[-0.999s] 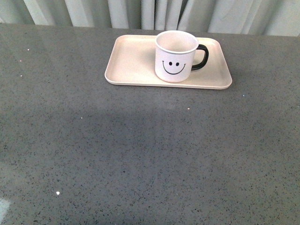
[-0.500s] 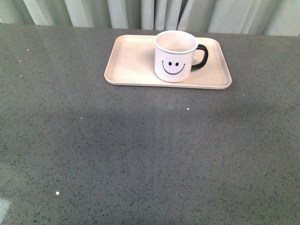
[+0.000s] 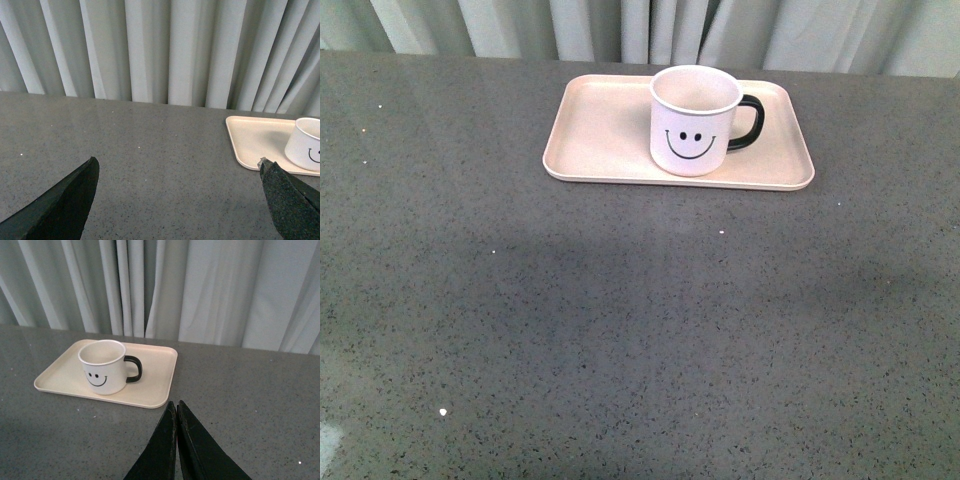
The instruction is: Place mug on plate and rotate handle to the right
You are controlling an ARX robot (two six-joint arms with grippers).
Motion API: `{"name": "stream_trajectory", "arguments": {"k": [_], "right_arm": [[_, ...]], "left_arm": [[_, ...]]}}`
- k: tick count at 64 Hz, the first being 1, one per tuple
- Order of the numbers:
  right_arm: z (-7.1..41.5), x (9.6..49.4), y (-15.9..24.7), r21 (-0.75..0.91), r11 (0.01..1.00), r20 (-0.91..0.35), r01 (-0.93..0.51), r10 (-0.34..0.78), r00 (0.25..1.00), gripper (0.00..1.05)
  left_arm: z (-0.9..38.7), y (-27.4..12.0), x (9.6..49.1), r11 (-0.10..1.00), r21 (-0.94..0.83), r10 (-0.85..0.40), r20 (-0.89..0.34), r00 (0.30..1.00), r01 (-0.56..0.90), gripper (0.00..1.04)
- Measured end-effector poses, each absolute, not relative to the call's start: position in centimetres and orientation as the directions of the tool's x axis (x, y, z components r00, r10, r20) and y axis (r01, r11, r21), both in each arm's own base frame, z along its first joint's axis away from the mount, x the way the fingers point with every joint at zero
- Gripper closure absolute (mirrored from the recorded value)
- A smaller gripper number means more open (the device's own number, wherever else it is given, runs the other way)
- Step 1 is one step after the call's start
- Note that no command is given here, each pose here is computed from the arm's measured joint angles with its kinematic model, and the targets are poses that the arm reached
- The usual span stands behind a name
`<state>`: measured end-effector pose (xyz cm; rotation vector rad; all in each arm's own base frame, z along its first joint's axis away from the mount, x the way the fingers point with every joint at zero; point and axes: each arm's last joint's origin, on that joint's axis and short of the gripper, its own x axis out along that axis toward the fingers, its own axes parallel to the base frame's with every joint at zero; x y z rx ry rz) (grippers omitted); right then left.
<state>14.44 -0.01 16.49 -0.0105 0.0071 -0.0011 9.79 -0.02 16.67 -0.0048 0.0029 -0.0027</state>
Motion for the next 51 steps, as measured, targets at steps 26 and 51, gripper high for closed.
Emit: {"name": "stream_trajectory", "arguments": {"k": [26,51], "right_arm": [[17.2,12.5,0.0,-0.010,1.000,0.016,0.001,-0.001,1.000,1.03],[17.3,11.4,0.0,-0.010,1.000,0.020,0.001,-0.001,1.000,1.03]], "left_arm": [[16.7,0.0,9.8,1.000,-0.005,-0.003,-0.003,1.000,0.003,0.09],[16.7,0.0,9.8,1.000,-0.005,-0.003,-0.003,1.000,0.003,0.09]]}}
